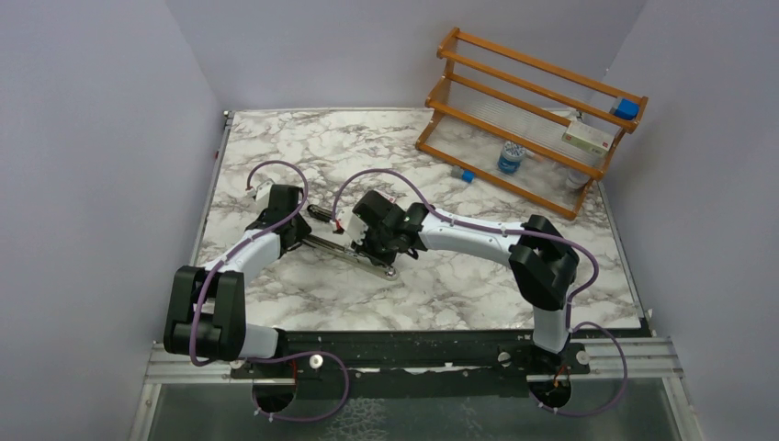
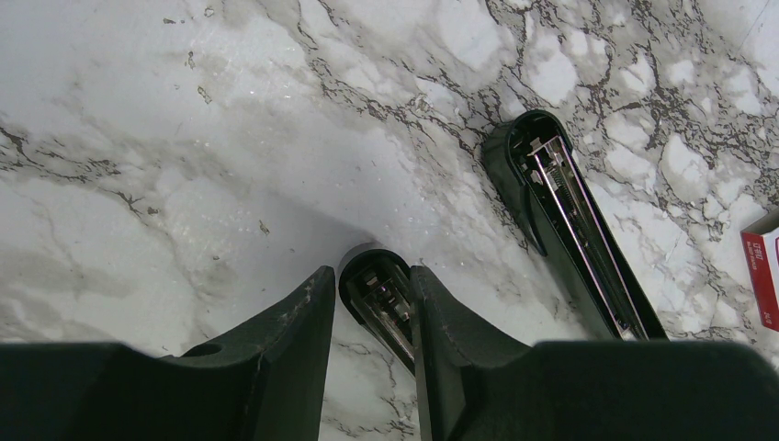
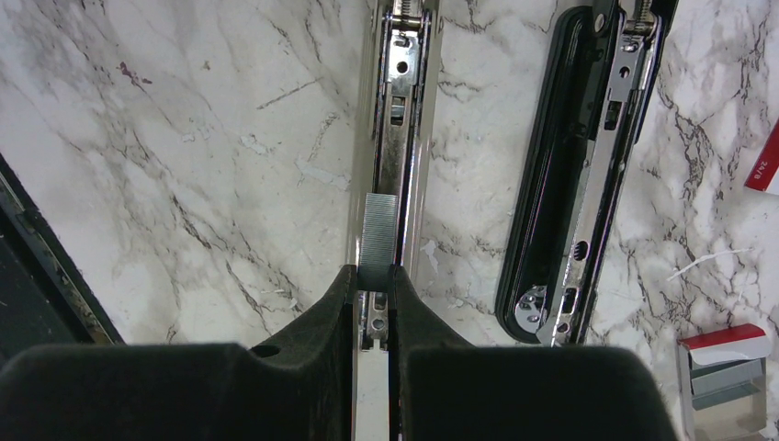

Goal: Load the staples into the stapler

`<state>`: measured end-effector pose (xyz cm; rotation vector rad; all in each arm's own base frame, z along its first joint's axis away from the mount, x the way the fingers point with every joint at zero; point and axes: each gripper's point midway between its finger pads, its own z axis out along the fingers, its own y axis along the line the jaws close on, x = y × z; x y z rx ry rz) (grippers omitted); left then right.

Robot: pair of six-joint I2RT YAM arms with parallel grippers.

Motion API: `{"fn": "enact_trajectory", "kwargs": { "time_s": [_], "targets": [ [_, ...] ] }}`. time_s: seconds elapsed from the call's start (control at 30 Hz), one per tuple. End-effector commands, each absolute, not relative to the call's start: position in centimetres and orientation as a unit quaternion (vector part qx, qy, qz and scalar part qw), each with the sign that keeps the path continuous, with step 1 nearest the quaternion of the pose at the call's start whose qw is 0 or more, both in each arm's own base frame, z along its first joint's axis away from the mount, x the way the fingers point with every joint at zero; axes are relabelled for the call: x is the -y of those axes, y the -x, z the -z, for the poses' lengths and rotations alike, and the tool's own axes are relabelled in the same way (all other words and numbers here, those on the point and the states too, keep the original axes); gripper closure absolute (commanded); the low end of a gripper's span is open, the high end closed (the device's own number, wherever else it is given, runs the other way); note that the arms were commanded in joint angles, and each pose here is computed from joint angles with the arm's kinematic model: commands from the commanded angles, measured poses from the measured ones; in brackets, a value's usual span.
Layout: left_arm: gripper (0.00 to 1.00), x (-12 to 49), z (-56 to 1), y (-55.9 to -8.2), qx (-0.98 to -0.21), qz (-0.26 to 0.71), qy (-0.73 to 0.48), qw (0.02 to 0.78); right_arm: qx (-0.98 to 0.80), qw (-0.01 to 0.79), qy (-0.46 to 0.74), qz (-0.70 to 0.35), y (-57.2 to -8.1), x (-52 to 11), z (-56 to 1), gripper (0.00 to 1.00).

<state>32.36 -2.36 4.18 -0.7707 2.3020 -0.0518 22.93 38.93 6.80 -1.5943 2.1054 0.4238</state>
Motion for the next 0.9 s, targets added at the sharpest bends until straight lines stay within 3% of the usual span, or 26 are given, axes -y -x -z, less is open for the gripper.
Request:
{"fn": "enact_trajectory", "kwargs": {
  "time_s": [0.0,0.67,0.87],
  "targets": [
    [0.62,1.5,-3.6,-31.1,-0.895,-0.003,0.294,0.336,-0.759,0.214,0.595,-0.155,-22.3,-39.2,-6.5,0.99],
    [0.62,1.5,-3.6,-31.0,-0.895,-0.003,0.294,0.336,-0.756,0.200,0.600,-0.169,-21.6,-39.4,-6.1,0.99],
    [0.62,1.4,-3.5,-31.0,-0.895,-0.004,0.294,0.336,-0.765,0.235,0.575,-0.170,-22.4,-39.8,-7.4,0.99]
  ]
}}
